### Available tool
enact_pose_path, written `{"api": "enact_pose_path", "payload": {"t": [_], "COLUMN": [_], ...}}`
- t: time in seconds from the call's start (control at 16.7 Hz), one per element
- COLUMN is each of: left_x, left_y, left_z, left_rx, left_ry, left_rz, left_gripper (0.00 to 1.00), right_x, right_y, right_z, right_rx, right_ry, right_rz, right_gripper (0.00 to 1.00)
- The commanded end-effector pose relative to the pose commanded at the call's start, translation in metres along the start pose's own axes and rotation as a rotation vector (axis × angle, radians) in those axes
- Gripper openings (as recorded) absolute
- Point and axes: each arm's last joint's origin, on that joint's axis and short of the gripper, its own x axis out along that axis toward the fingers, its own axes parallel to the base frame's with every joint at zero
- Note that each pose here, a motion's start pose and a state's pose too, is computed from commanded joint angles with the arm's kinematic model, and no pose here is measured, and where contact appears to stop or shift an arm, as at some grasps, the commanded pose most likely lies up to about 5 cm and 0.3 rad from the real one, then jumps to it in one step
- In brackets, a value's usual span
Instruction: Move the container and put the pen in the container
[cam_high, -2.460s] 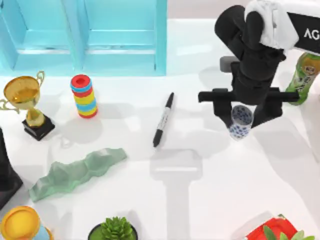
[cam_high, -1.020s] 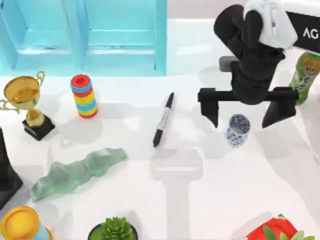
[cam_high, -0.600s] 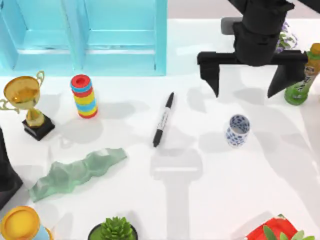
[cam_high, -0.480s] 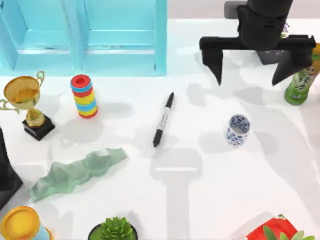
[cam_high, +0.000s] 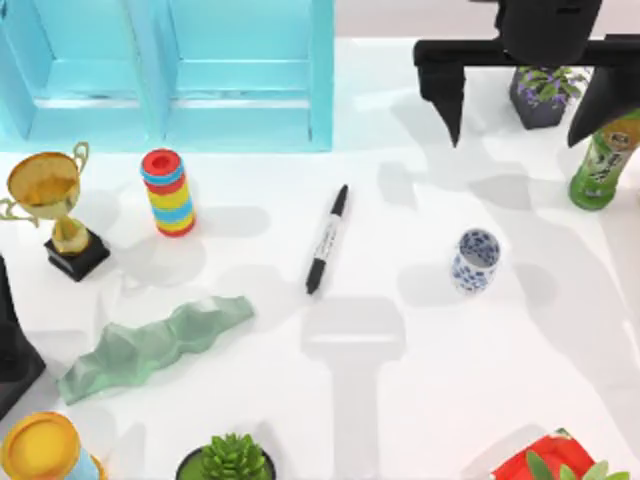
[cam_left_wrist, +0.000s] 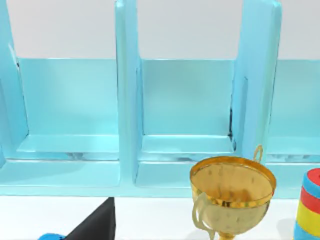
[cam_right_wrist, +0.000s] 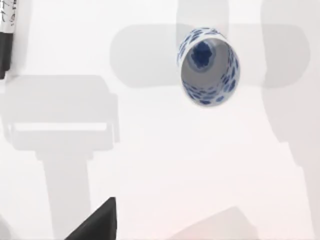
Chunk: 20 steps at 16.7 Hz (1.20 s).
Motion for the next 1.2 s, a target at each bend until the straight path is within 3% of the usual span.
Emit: {"api": "enact_pose_path", "payload": {"t": [0.18,0.36,0.78,1.2], "left_x": [0.000,0.000,0.000,0.000], "left_y": [0.000,0.000,0.000,0.000], "left_z": [0.000,0.000,0.000,0.000], "left_rx": [0.000,0.000,0.000,0.000], "left_ry": [0.000,0.000,0.000,0.000], "left_rz": [0.000,0.000,0.000,0.000], "left_gripper": [1.00,1.00,1.00,1.00], "right_x": [0.005,0.033,0.121,0.138], "right_y": [0.006,0.034,0.105,0.112], "right_z": [0.001,0.012,0.035,0.037], "right_rx": [0.004,0.043,0.250,0.268], "right_ry": [-0.003,-0.004,-0.024,-0.015], "right_rz": [0.008,0.037,0.151,0.157], "right_gripper": [1.00,1.00,1.00,1.00]}}
